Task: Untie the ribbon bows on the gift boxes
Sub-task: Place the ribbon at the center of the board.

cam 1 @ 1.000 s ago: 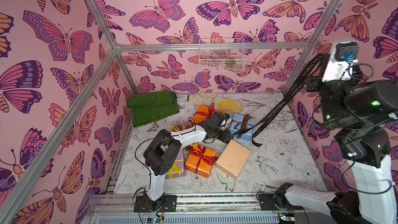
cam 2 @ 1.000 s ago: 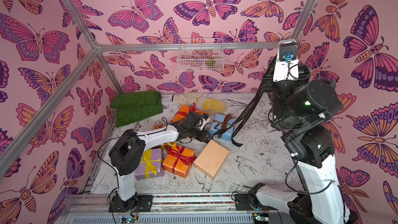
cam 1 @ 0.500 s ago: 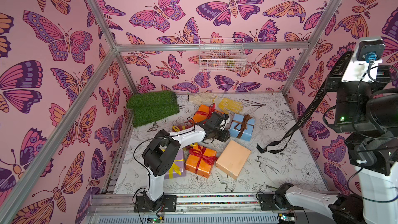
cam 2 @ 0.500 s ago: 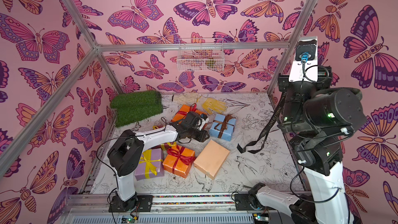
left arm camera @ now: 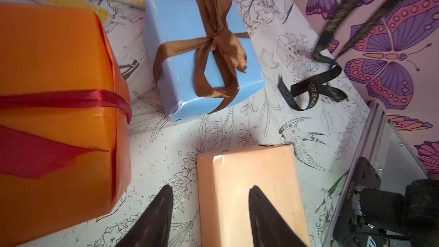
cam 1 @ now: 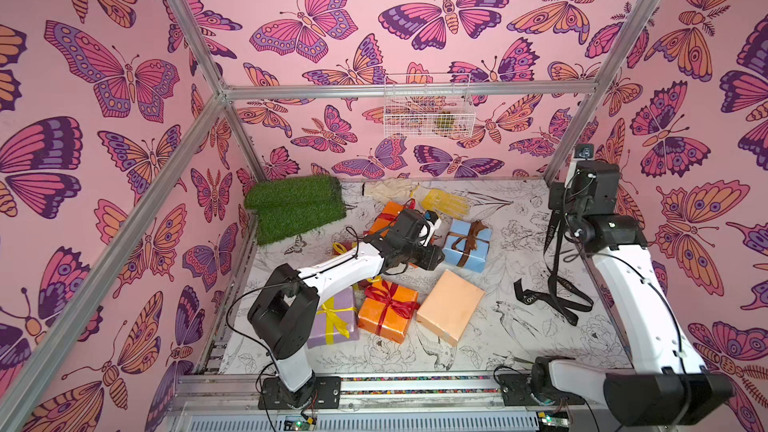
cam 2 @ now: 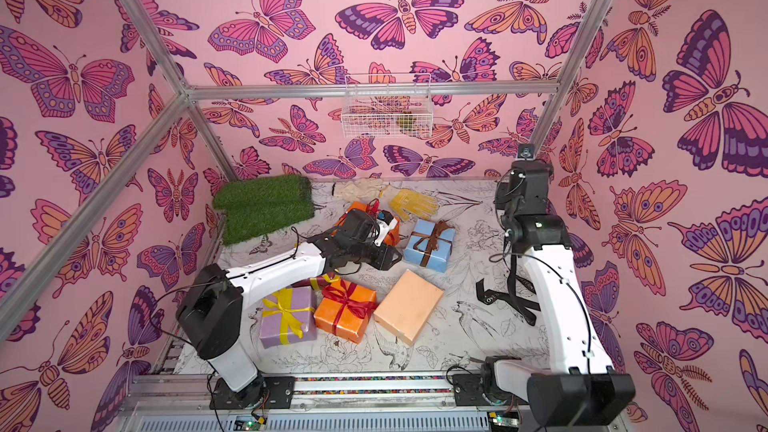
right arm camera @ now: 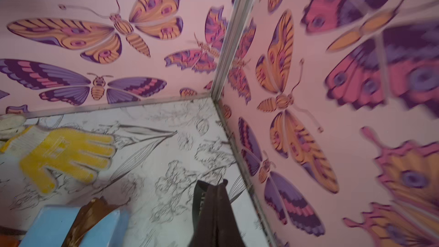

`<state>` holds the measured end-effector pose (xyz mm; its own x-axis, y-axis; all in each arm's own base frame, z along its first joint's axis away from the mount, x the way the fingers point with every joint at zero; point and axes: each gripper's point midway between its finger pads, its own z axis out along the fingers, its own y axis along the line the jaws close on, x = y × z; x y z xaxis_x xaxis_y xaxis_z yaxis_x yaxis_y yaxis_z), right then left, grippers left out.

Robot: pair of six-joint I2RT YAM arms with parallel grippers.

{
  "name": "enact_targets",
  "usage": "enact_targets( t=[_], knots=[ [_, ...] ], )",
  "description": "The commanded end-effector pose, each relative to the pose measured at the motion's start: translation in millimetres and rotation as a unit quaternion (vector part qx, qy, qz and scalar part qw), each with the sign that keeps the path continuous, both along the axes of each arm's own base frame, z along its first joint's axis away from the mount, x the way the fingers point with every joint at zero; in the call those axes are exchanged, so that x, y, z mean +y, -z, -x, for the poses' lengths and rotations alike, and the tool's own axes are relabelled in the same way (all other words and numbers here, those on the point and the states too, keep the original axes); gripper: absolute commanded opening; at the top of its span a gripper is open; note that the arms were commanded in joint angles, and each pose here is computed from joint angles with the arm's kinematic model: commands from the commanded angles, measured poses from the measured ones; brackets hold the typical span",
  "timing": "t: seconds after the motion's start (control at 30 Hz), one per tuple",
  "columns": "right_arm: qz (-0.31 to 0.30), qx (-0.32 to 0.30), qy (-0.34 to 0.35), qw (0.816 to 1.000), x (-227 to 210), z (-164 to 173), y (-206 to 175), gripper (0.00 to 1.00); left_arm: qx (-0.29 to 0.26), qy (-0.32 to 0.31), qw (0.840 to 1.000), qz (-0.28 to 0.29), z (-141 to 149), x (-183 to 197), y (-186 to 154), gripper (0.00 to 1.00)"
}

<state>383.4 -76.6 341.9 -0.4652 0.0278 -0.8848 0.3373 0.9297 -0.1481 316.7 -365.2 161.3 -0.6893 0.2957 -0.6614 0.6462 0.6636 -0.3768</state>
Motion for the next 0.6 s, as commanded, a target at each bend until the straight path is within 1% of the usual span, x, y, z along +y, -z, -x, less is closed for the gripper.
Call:
enact_targets(
  t=[0.0,0.1,0.17,0.3,0.33,0.47,0.57],
  knots=[
    [-0.127,-0.019,-0.035,0.991,3.4,-14.2,10.2,0.00,0.005,0.003,1.000,-0.007,7.1,6.2,2.2,0.55],
    [-0.147,0.025,-0.028,0.988,-11.5,-28.2,48.5,0.00,0.003,0.005,1.000,-0.005,9.2,5.3,-0.8,0.55],
    [-0.172,0.056,-0.023,0.983,-19.8,-35.3,77.3,0.00,0.003,0.008,1.000,-0.003,11.9,3.6,-1.8,0.55],
    [-0.213,0.109,-0.024,0.971,-19.8,-47.5,122.6,0.00,0.005,0.016,1.000,-0.006,17.7,0.9,-0.1,0.55],
    [-0.229,0.134,-0.029,0.964,-16.8,-52.8,141.7,0.00,0.006,0.017,1.000,-0.008,18.9,0.6,1.3,0.55],
    [-0.274,0.208,-0.033,0.939,-8.9,-64.6,188.0,0.00,0.008,0.020,1.000,-0.014,24.8,1.3,5.7,0.55],
    [-0.289,0.251,-0.019,0.924,-9.8,-67.6,219.1,0.00,0.009,0.021,1.000,-0.019,30.2,3.5,7.7,0.55]
  ],
)
